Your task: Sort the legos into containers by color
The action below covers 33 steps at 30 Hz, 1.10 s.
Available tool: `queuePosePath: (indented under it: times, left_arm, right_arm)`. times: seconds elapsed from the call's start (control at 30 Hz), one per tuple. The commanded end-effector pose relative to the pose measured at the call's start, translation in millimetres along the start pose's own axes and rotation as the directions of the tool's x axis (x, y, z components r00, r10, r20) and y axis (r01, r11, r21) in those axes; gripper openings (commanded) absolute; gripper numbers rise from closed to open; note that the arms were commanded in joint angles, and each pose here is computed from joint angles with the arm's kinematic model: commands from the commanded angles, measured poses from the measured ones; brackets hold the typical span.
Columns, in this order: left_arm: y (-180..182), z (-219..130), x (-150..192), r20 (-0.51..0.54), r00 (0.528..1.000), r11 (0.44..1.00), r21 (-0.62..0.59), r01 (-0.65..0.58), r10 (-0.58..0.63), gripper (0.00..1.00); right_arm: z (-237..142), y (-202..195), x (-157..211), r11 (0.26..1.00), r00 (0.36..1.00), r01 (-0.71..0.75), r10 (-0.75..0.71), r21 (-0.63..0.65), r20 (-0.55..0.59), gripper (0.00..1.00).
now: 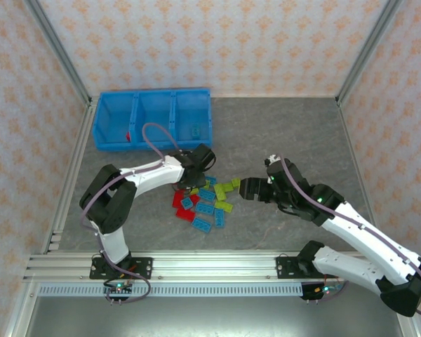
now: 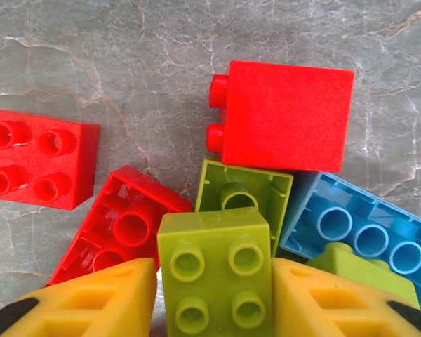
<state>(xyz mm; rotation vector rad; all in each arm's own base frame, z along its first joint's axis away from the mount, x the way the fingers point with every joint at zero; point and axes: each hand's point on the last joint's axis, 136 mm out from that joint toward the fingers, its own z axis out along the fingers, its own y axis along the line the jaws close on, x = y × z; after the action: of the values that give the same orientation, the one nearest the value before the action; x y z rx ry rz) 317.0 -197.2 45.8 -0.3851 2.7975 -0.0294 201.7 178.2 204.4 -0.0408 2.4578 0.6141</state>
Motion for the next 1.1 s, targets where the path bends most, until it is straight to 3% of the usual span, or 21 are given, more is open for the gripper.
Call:
queuePosePath:
  times: [0.0, 0.2, 0.33, 0.5, 0.67, 0.9, 1.0, 1.07]
  left_arm:
    - [4, -1, -7, 0.028, 1.000, 1.000, -0.018, 0.007, -0.007, 0.36]
    - [7, -46, -28, 0.127, 0.992, 1.000, 0.022, 0.000, -0.003, 0.23]
    - [33, -103, -76, 0.312, 0.950, 0.999, 0.008, 0.032, -0.032, 0.23]
    - [80, -132, -155, 0.447, 0.887, 0.988, -0.047, 0.150, -0.113, 0.22]
    - [101, -120, -223, 0.432, 0.884, 0.969, -0.075, 0.235, -0.181, 0.22]
    - [93, -64, -294, 0.315, 0.921, 0.966, -0.041, 0.256, -0.230, 0.25]
    - [99, -53, -311, 0.306, 0.917, 0.958, -0.042, 0.283, -0.257, 0.32]
    - [101, -50, -317, 0.306, 0.915, 0.958, -0.037, 0.286, -0.261, 0.44]
  right_arm:
    - [-5, 5, -4, 1.000, 1.000, -0.020, 0.020, -0.011, 0.002, 0.91]
    - [-5, 8, -4, 0.999, 0.999, -0.038, 0.038, -0.025, 0.002, 0.91]
    - [-7, 8, -7, 0.999, 0.999, -0.043, 0.043, -0.024, 0.013, 0.92]
    - [-9, 6, -8, 0.999, 0.999, -0.048, 0.048, -0.015, 0.023, 0.92]
    - [-10, 2, -8, 0.998, 0.997, -0.065, 0.065, -0.004, 0.039, 0.92]
    - [-19, -8, -4, 0.997, 0.998, -0.056, 0.056, 0.045, 0.021, 0.92]
    - [-23, -10, -4, 0.996, 0.997, -0.070, 0.068, 0.046, 0.026, 0.92]
    - [-24, -9, -4, 0.997, 0.997, -0.071, 0.070, 0.043, 0.030, 0.92]
